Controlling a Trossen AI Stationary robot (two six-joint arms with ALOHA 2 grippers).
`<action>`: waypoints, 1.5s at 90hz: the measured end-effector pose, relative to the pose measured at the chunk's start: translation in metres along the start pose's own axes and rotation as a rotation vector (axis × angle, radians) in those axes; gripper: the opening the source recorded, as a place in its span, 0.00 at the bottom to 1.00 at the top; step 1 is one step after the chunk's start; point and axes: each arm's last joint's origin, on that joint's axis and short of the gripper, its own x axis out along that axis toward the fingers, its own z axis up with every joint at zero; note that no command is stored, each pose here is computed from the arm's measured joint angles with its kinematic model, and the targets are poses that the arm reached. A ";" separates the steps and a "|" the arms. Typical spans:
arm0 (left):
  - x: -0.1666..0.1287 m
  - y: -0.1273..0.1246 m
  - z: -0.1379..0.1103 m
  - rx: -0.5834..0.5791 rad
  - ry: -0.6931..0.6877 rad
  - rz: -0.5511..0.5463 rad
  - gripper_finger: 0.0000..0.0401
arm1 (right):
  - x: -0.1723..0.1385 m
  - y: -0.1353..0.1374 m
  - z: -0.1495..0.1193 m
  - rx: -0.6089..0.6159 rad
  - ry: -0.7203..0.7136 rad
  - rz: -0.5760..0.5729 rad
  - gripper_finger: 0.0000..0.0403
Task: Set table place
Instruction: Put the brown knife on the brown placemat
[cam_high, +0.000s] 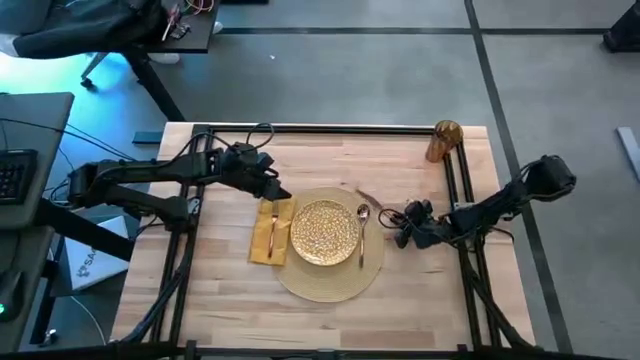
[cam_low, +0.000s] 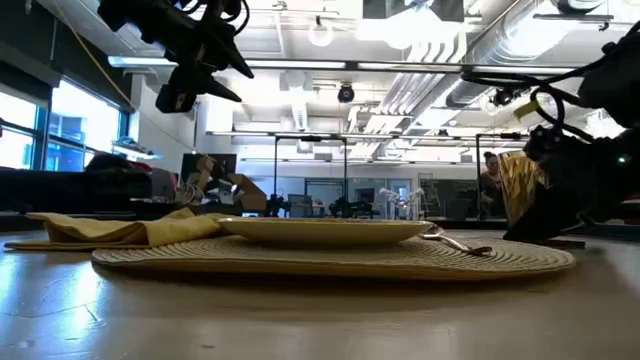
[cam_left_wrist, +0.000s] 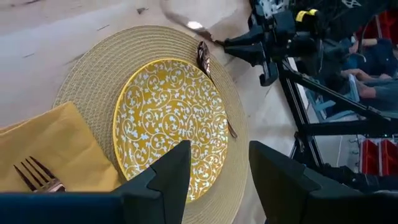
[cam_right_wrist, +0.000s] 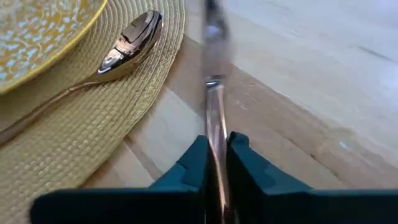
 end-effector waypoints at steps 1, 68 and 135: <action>0.000 0.000 0.000 0.000 0.000 0.000 0.37 | 0.000 0.001 0.000 0.001 0.000 0.001 0.04; 0.000 -0.001 -0.001 0.002 0.025 -0.019 0.37 | -0.008 0.050 0.037 0.240 0.024 -0.060 0.01; -0.001 -0.001 -0.002 0.072 0.052 -0.043 0.37 | -0.032 0.095 0.043 0.384 -0.017 0.000 0.00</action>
